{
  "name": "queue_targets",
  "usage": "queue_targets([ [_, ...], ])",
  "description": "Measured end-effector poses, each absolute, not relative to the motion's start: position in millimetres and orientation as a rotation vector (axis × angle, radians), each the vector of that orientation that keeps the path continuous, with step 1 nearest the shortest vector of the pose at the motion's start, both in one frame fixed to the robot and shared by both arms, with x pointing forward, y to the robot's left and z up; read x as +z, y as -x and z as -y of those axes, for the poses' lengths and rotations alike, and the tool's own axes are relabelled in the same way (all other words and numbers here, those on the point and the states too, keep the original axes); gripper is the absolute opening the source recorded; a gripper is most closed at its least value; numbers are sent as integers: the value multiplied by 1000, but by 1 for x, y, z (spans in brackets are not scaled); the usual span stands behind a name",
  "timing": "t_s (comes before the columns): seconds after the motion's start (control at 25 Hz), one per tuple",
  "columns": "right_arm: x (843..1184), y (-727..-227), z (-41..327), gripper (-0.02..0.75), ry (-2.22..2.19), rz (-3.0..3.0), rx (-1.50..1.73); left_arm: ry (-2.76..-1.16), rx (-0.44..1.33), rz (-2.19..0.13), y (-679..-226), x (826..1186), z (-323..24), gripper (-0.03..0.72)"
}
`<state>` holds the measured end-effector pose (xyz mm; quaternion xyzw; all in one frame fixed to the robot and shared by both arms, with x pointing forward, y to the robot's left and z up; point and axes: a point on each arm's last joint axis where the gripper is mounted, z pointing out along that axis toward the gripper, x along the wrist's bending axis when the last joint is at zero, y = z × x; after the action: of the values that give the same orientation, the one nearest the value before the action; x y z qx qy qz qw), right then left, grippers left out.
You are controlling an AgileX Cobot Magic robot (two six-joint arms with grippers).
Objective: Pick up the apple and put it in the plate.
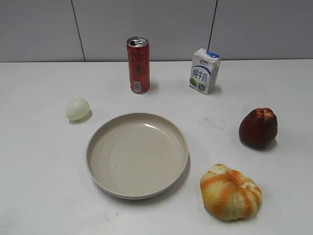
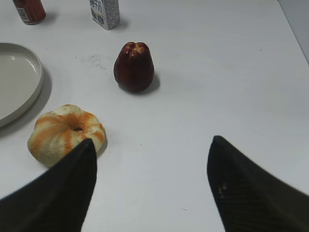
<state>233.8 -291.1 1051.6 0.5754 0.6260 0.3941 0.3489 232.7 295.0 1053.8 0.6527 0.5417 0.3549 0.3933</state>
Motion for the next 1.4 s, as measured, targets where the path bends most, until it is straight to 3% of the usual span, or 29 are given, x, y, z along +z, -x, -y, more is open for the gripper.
queue_targets([
  [0.68, 1063, -249, 291, 571, -1497, -1611, 1024, -1656, 901, -1375, -233, 1054, -295, 524],
  [0.88, 1075, -293, 289, 575, -1603, -1662, 1013, -1656, 901, -1375, -233, 1054, -295, 524],
  [1.12, 1084, -360, 281, 633, -1795, -1784, 987, -1656, 901, -1375, -233, 1054, -295, 524],
  [1.4, 1076, -445, 280, 636, -1936, -1923, 832, -1656, 901, -1375, -233, 1054, -295, 524],
])
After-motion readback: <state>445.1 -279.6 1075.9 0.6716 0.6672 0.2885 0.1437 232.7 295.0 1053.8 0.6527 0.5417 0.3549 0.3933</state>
